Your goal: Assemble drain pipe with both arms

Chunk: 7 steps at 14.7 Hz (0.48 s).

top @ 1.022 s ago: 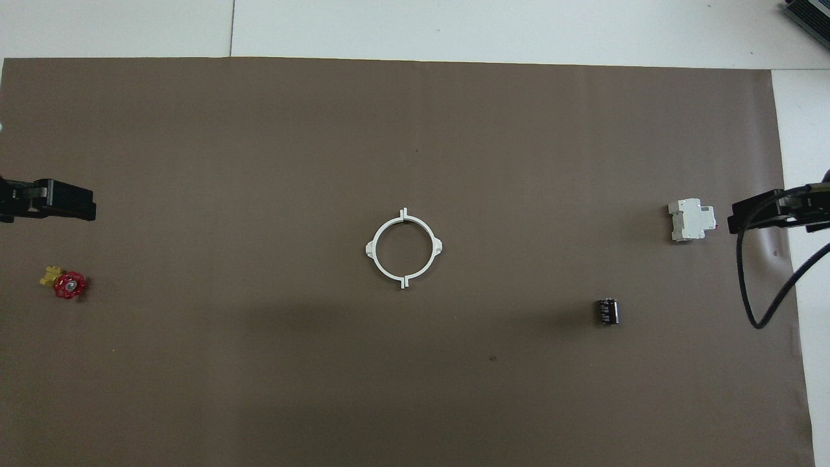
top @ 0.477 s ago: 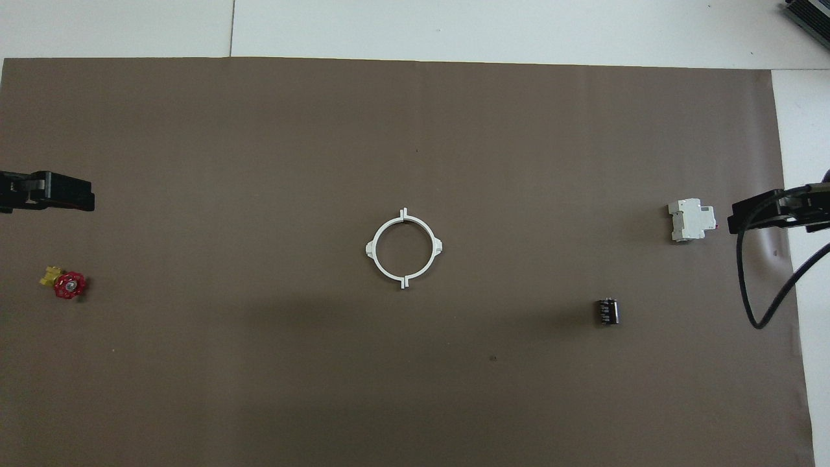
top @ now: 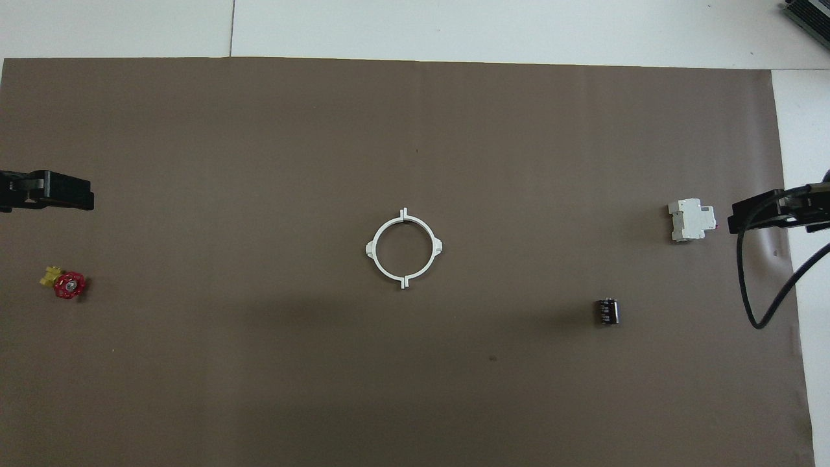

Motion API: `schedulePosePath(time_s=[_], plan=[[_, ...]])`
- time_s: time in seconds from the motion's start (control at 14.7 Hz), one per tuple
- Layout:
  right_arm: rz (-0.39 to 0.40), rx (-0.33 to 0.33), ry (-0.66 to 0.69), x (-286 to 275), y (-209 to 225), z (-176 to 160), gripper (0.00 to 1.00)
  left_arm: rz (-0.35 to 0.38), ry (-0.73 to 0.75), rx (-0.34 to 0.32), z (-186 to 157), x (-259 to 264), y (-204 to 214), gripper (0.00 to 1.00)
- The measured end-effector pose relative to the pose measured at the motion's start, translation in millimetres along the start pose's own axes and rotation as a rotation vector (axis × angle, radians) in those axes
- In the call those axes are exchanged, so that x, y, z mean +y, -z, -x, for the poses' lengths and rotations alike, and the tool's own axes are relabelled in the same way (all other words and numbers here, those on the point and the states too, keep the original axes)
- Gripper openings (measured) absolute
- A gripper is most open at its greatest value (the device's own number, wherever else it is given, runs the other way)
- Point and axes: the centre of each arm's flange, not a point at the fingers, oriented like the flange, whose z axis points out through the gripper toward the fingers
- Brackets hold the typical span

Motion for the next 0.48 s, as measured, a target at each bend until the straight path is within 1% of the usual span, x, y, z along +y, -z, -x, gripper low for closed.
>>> schedulePosePath(time_s=[0.48], plan=[[0.0, 0.0, 0.0, 0.0, 0.0, 0.0, 1.0, 0.008, -0.001, 0.009, -1.1, 1.8, -0.3, 1.0]])
